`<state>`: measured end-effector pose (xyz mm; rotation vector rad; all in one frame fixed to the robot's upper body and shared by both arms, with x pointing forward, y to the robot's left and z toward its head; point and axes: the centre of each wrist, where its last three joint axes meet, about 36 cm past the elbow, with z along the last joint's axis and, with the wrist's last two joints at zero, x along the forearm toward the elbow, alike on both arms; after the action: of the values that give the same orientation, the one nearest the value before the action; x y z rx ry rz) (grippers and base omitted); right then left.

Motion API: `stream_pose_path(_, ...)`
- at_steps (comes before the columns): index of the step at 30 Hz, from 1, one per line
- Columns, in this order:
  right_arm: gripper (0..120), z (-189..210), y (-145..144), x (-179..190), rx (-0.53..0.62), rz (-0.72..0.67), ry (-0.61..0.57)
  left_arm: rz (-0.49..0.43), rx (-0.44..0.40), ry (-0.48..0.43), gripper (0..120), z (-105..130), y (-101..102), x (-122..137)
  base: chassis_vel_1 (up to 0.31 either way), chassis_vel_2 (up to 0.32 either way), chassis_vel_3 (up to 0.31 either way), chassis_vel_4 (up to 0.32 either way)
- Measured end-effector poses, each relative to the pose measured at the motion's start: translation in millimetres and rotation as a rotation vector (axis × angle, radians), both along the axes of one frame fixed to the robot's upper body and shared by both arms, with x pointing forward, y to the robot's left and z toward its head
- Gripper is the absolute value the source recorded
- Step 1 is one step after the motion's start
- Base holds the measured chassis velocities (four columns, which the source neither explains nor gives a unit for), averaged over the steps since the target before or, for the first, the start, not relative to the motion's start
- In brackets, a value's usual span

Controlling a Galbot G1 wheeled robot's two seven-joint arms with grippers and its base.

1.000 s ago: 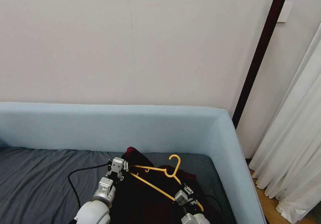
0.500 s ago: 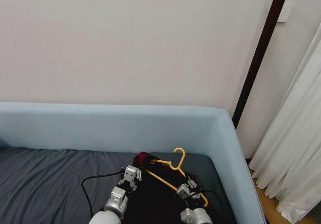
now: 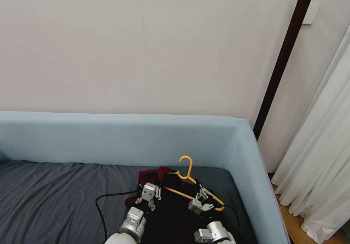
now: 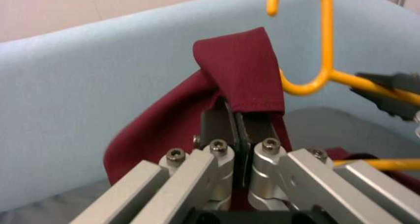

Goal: Pick up the clothes from the sofa and hang them on the clothes hanger.

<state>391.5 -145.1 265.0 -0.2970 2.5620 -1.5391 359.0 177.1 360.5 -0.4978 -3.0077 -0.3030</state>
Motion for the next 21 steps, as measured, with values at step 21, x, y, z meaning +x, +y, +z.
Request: stream_pose_path(21,5,8.5,21.0,-0.7,0.171,0.058,-0.025,-0.015,-0.012,-0.014,0,-12.6,-11.3,-16.7,0.0,0.0,0.0,0.0)
